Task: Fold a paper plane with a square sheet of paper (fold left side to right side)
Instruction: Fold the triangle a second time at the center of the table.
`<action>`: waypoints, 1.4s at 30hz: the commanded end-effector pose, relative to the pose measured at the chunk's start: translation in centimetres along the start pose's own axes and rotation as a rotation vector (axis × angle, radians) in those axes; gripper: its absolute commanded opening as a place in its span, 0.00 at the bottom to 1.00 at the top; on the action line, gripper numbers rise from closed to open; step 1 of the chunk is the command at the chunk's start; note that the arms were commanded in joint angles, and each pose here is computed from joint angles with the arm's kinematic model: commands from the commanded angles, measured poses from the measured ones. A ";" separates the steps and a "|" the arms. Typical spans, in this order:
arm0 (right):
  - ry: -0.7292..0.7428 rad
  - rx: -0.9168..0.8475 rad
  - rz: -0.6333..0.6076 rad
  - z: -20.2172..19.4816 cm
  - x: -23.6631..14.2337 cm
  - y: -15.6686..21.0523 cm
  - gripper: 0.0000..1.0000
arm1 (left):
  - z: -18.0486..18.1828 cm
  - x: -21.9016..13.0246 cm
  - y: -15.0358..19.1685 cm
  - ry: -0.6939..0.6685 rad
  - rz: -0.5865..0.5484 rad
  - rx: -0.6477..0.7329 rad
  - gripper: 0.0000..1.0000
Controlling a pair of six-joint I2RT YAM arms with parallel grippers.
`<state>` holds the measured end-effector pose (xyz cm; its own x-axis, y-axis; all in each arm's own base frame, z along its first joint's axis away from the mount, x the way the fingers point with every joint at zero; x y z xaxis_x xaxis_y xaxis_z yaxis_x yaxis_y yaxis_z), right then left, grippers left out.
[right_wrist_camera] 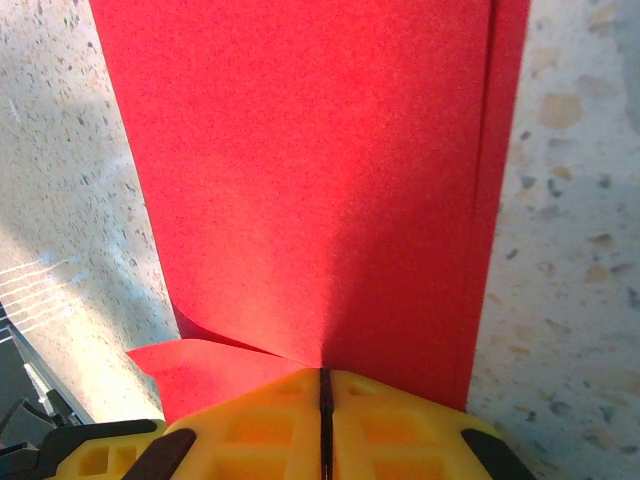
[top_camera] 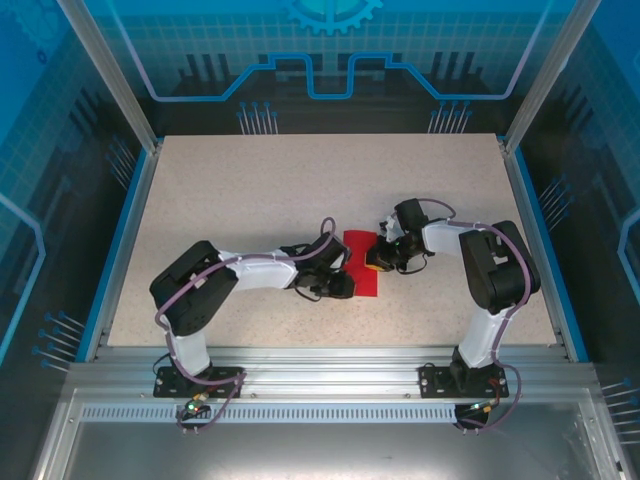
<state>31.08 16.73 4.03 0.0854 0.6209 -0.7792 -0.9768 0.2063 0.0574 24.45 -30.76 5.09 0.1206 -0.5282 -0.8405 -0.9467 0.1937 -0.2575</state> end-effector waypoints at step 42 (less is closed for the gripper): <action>-0.005 -0.092 -0.045 1.5 -3.2 0.4 0.10 | 2.4 1.1 0.3 -0.069 0.132 -0.090 0.29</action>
<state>31.00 16.39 5.60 0.1096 0.6165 -0.7797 -0.9824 0.1866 0.0095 26.06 -30.97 5.11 0.0619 -0.5394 -0.8398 -0.9663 0.1783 -0.1858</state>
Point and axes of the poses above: each hand's point on the last joint's axis, 136 mm out from that joint toward the fingers, its own x axis out along the fingers, its own z axis along the line the jaws close on, y = z × x, the point moved 4 cm from there along -x, back along the fingers, and after that the axes turned 5 degrees about x, right-handed, at the moved point
